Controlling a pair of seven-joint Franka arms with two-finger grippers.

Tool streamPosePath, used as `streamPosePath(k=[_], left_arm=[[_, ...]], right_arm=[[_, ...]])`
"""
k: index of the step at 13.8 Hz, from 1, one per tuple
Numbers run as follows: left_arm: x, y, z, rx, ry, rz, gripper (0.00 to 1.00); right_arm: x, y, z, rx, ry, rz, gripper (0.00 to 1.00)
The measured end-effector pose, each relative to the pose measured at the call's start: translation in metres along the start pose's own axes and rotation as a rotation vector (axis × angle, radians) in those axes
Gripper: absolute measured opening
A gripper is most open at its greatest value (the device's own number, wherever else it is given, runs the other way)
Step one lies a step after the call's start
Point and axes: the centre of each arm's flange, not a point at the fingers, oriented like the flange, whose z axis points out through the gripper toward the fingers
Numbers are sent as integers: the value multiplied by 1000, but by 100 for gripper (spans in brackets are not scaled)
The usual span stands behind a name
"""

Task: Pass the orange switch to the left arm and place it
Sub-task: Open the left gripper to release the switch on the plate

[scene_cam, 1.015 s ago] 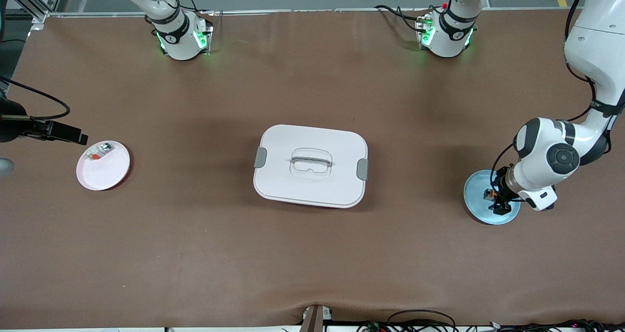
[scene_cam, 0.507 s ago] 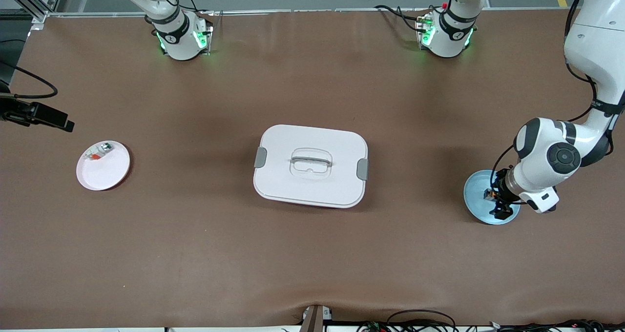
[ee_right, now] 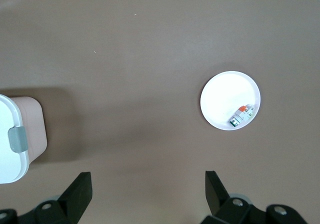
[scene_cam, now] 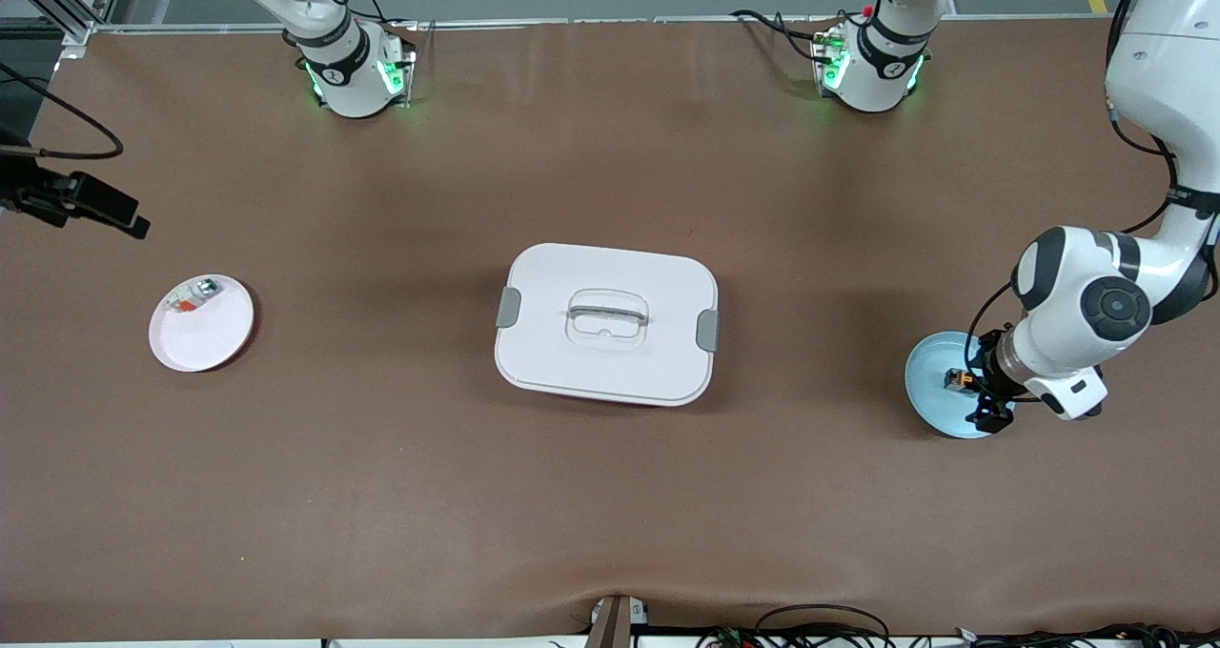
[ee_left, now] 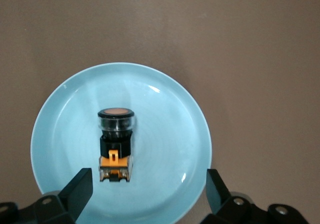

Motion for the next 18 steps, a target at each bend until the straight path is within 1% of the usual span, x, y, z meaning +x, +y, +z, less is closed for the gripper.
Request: streamPosePath(k=[2,4,8,11,13,15,18], left_arm=[[1,2,-16,-17,-38,103,100],[1,2,-24,-34,-64,240,100],[-10,5,-29,-83,-116,627,100],[-19,5,-29,-100,-119,909,100],[-23,5,-30,-94,-104,1064,100],[-31,8,-42,-83,-68,1140,100],[-49,17,-75,-106,-19,1181,100]], right_arm=[[-7,4,-6,1,7,7,100],[-12,8,-9,2,11,12,100],[-15,8,-7,2,7,14,100],[-16,6,-9,2,9,26,100],[-17,5,-8,2,8,25,100],[-18,5,-8,2,7,23,100],[-18,6,-7,2,9,-17,100]])
